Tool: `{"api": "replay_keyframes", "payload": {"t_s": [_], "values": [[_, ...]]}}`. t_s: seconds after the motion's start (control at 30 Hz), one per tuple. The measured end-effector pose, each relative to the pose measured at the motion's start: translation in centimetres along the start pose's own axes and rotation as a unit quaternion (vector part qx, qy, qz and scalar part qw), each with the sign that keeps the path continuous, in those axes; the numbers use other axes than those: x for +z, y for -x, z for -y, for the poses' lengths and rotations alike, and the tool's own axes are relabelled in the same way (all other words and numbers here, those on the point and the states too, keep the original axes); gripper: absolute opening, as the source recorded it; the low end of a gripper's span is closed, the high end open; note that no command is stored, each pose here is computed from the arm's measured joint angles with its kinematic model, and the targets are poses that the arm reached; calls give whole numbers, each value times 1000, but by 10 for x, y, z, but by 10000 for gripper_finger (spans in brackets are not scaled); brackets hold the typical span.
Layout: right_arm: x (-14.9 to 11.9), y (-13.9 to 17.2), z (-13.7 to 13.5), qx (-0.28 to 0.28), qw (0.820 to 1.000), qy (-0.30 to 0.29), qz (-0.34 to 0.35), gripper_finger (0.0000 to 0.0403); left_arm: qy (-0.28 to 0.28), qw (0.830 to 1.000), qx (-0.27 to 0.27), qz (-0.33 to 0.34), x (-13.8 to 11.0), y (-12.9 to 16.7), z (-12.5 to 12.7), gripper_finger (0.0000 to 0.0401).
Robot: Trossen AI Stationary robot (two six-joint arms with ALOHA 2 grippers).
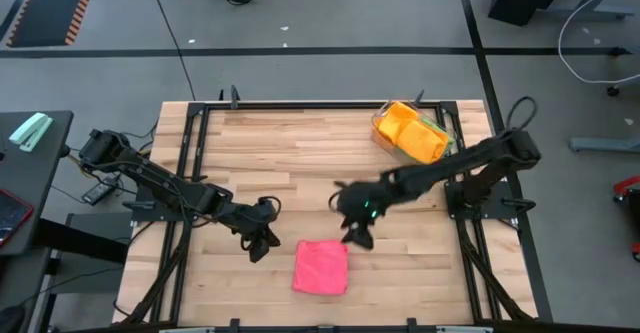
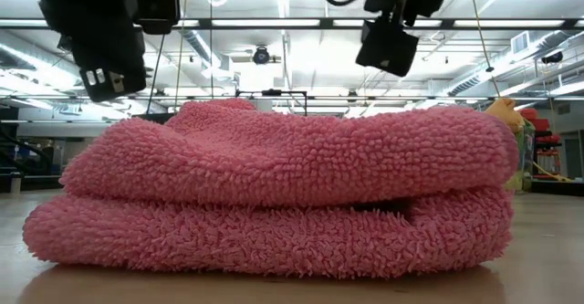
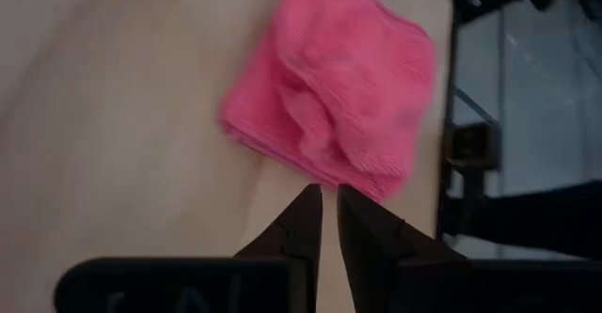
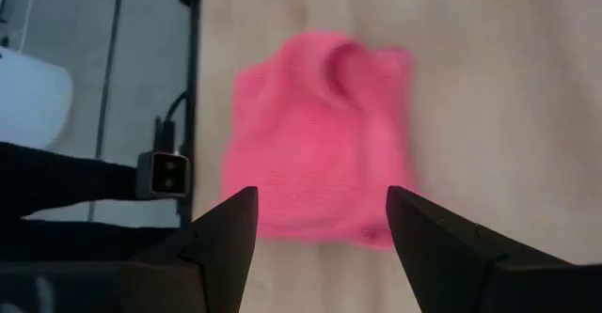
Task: Fold microfiber towels
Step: Put the stacked pink towels into the transparent bin
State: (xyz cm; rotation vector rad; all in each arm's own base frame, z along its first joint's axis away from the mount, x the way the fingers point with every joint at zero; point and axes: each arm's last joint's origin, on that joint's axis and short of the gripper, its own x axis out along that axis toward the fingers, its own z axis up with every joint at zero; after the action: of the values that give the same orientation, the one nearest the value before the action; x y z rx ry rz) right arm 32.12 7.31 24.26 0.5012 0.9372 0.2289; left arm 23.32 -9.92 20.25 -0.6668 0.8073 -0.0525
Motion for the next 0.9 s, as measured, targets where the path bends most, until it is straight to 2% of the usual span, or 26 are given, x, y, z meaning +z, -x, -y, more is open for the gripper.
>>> {"api": "replay_keyframes", "payload": {"t_s": [0.1,0.2,0.27,0.4,0.5,0.63,0.77,0.9], "values": [[-4,-30,-16,1,1000,-7,-12,243,6,999,-29,-21,-1,0,3,45],[-13,-57,-26,-26,999,-23,-19,243,-1,998,-55,-36,-5,0,9,44],[-17,-69,-34,-45,999,-4,-14,243,-8,997,-62,-44,-9,1,12,42],[-9,-84,-44,-58,998,11,2,243,-20,996,-70,-55,-16,1,18,36],[2,-95,-34,-74,997,30,3,250,-25,995,-74,-59,-19,2,20,32],[17,-110,-6,-88,995,49,-9,271,-26,995,-76,-63,-22,2,22,28],[29,-113,18,-68,996,45,-22,302,-29,994,-78,-66,-24,2,24,24],[28,-121,26,-24,998,36,-46,336,-30,995,-76,-65,-25,2,24,24]]}}
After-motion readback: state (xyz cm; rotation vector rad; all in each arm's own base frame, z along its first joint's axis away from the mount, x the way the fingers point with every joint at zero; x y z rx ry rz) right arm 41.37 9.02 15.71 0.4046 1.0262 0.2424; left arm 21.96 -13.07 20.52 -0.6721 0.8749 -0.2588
